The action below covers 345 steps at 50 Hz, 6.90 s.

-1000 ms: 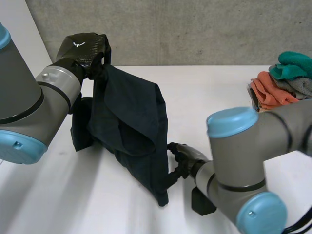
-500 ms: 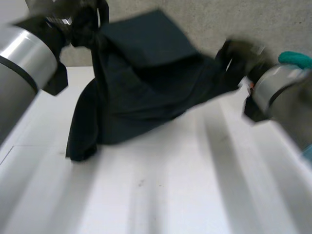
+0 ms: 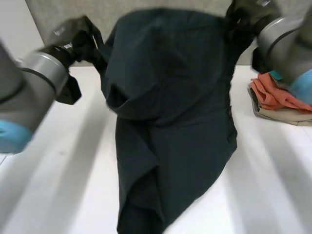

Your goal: Fold the laundry.

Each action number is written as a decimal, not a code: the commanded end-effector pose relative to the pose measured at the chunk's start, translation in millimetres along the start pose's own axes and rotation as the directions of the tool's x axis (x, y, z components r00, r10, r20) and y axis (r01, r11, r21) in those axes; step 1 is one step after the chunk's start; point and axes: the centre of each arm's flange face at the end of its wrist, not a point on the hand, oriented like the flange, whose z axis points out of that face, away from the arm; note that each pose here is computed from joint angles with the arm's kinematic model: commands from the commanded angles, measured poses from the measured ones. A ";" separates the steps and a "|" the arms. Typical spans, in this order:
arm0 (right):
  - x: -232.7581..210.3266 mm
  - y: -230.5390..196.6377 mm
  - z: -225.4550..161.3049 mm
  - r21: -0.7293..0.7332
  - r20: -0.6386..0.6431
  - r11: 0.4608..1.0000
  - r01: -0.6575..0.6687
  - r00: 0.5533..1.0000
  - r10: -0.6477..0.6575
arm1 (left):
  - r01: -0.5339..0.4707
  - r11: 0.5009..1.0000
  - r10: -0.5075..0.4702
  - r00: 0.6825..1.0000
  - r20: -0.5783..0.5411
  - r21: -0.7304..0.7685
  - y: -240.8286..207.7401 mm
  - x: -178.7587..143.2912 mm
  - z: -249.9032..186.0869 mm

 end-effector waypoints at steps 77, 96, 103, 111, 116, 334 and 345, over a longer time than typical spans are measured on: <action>-17.6 218.7 -104.1 -0.194 0.494 0.740 0.644 0.716 -0.493 | -0.474 0.710 0.351 0.879 -0.323 -0.520 161.9 -27.3 -128.7; -21.8 234.4 -81.5 -0.096 0.409 0.730 0.676 0.696 -0.591 | -0.604 0.648 0.512 0.796 -0.321 -0.464 185.1 -32.6 -105.9; -19.3 225.6 -71.1 -0.091 0.342 0.743 0.663 0.721 -0.602 | -0.690 0.591 0.610 0.721 -0.328 -0.418 187.7 -34.8 -101.0; -12.7 194.0 -77.0 -0.199 0.327 0.804 0.561 0.811 -0.485 | -0.760 0.599 0.738 0.646 -0.195 -0.252 169.8 -35.2 -71.5; -2.0 144.7 -80.3 -0.237 0.280 0.827 0.509 0.851 -0.444 | -0.745 0.649 0.727 0.667 -0.162 -0.154 134.7 -23.7 -64.3; 40.3 124.7 -186.5 -0.643 0.659 0.244 0.725 0.687 -0.306 | -0.813 0.341 0.389 0.579 -0.716 -0.472 128.9 0.6 -165.0; 46.4 144.7 -144.2 -0.599 0.571 0.332 0.729 0.679 -0.461 | -0.794 0.411 0.476 0.606 -0.637 -0.449 139.5 13.8 -92.9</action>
